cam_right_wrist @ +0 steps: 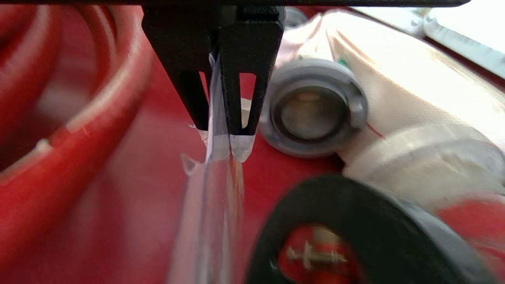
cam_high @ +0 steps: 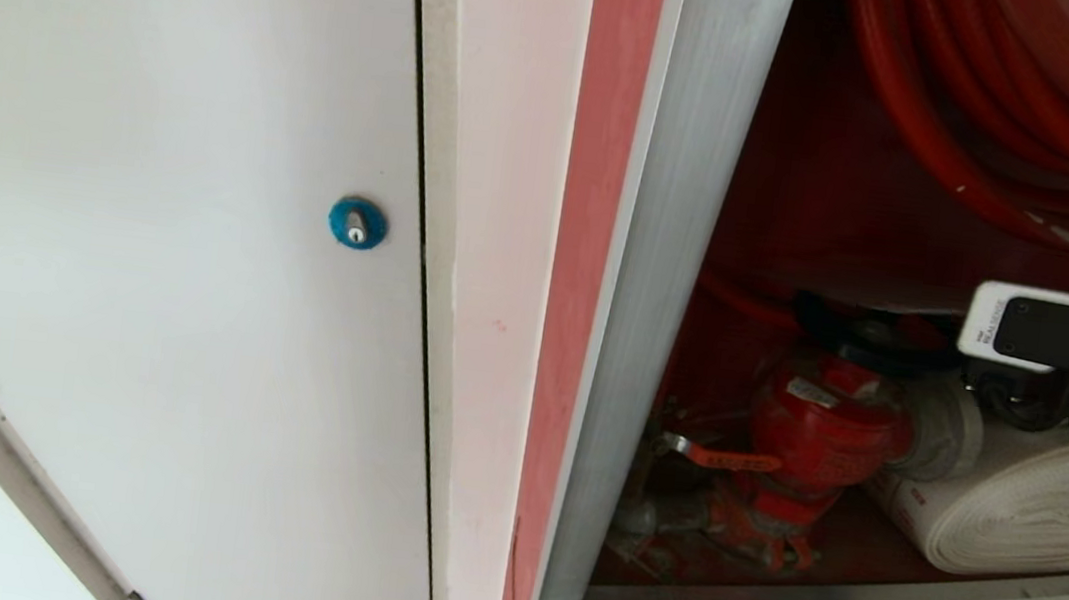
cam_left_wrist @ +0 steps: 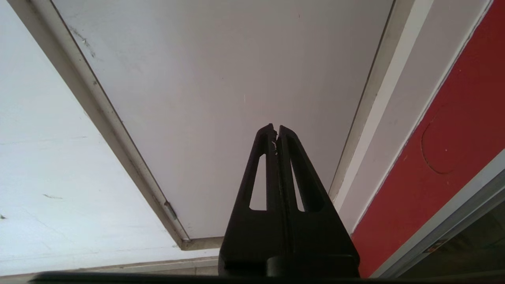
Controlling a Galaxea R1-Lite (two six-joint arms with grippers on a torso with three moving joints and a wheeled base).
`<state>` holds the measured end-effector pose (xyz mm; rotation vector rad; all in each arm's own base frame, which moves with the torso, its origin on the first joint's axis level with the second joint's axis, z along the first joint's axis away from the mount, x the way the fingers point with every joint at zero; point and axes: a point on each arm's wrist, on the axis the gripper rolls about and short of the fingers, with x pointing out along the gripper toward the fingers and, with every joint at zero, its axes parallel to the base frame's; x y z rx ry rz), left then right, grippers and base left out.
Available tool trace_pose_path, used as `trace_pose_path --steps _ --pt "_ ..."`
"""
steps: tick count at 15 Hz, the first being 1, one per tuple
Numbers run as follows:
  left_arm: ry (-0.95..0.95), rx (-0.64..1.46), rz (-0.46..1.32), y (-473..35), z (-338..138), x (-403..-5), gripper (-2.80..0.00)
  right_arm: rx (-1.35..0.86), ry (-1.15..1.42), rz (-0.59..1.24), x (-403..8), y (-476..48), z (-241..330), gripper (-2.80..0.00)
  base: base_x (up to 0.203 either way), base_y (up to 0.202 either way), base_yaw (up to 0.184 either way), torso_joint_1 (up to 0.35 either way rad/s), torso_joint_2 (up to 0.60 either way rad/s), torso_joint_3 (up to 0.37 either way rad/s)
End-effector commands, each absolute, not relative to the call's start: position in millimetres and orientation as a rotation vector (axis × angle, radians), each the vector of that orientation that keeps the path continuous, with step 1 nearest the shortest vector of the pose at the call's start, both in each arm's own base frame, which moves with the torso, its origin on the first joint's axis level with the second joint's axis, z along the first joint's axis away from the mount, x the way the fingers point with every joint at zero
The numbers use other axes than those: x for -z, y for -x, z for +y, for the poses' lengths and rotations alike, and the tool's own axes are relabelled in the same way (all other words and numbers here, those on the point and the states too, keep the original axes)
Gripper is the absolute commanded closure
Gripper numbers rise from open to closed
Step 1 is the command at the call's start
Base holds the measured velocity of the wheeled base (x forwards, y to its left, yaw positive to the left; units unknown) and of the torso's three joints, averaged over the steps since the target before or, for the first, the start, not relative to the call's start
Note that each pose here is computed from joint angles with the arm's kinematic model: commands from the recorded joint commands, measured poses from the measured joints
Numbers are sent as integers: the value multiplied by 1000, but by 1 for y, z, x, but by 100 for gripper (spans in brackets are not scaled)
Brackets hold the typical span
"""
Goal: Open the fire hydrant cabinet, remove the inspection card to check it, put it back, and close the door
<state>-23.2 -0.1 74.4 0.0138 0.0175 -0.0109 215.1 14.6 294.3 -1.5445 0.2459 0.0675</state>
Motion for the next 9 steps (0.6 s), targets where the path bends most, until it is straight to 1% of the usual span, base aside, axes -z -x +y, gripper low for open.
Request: trace_pose_path --steps 1,2,9 --pt "-15 11 17 23 0 -74 0 -92 1553 239 -292 -218 15 0 0 0 0 0 0 0" --pt "-14 12 17 23 0 -74 0 -103 1552 227 -292 -217 15 -280 0 0 0 0 0 0" --pt "-14 11 17 23 0 -74 0 -86 1556 210 -296 -198 13 -280 0 0 0 0 0 0"
